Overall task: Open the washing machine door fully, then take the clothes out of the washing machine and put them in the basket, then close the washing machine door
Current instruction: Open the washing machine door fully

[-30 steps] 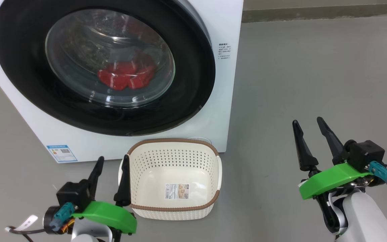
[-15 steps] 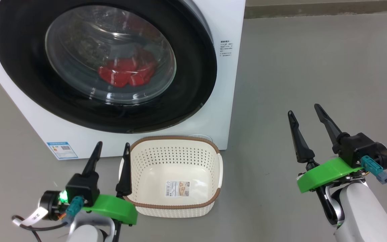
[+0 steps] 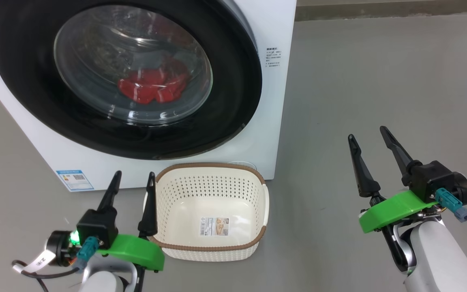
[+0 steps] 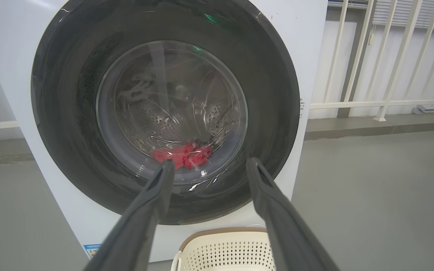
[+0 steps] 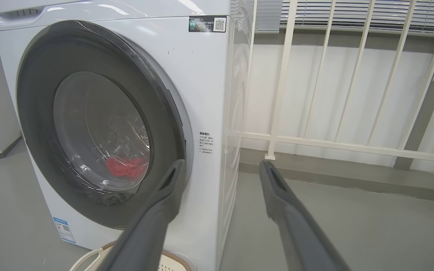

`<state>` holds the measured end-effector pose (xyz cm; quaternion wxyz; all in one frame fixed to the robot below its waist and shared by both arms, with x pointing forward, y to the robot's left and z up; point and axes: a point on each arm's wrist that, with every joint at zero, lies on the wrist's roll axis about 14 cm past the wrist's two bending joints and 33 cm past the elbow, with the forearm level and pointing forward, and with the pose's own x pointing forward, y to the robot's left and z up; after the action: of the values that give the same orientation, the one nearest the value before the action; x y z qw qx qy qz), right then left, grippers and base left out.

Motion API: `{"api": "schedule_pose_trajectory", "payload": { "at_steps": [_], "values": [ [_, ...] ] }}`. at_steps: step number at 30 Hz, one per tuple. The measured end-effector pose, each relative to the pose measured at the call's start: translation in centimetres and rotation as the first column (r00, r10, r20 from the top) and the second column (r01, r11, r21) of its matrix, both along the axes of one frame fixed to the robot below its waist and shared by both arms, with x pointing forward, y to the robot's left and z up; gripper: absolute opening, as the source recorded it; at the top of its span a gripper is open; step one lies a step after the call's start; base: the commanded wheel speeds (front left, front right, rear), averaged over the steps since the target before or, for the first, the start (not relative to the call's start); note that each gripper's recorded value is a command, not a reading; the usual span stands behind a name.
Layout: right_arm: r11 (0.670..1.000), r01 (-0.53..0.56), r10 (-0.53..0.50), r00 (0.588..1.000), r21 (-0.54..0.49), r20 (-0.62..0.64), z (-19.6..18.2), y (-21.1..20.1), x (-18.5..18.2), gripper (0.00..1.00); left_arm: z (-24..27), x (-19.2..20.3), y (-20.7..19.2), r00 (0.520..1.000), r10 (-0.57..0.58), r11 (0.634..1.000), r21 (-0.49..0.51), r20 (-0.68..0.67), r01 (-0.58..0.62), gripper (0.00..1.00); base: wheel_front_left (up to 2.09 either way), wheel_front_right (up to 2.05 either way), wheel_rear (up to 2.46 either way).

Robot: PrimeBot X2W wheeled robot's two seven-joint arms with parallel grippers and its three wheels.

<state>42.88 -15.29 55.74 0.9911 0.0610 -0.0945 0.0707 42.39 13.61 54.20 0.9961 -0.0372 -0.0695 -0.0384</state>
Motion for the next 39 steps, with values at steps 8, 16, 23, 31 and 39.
{"api": "schedule_pose_trajectory", "payload": {
  "at_steps": [8,16,23,31,39],
  "values": [
    [1.000,-0.003,0.003,1.000,0.003,-0.012,-0.5,0.1,0.7,1.00,-0.7,0.2,0.3,1.000,0.006,1.000,-0.019,-0.021,-0.007,1.00,0.00,0.00,0.00],
    [1.000,-0.007,0.008,1.000,0.015,-0.015,-0.7,0.4,2.3,1.00,-1.0,1.4,0.6,1.000,0.014,1.000,-0.028,-0.024,-0.015,1.00,0.00,0.00,0.00],
    [1.000,-0.011,0.012,1.000,0.022,-0.017,-1.0,0.7,4.3,1.00,-1.3,2.4,1.1,0.999,0.027,0.999,-0.044,-0.028,-0.028,1.00,0.00,0.00,0.00],
    [0.999,-0.036,0.037,0.999,0.031,-0.019,-1.4,1.8,6.6,0.00,-2.0,3.2,1.7,0.998,0.041,0.997,-0.059,-0.041,-0.044,1.00,0.00,0.00,0.00],
    [0.968,-0.035,0.053,0.997,0.250,-0.064,-2.7,2.4,9.7,0.00,-2.3,4.2,2.3,0.998,0.058,0.996,-0.065,-0.033,-0.060,1.00,0.00,0.00,0.00]
  ]
}}
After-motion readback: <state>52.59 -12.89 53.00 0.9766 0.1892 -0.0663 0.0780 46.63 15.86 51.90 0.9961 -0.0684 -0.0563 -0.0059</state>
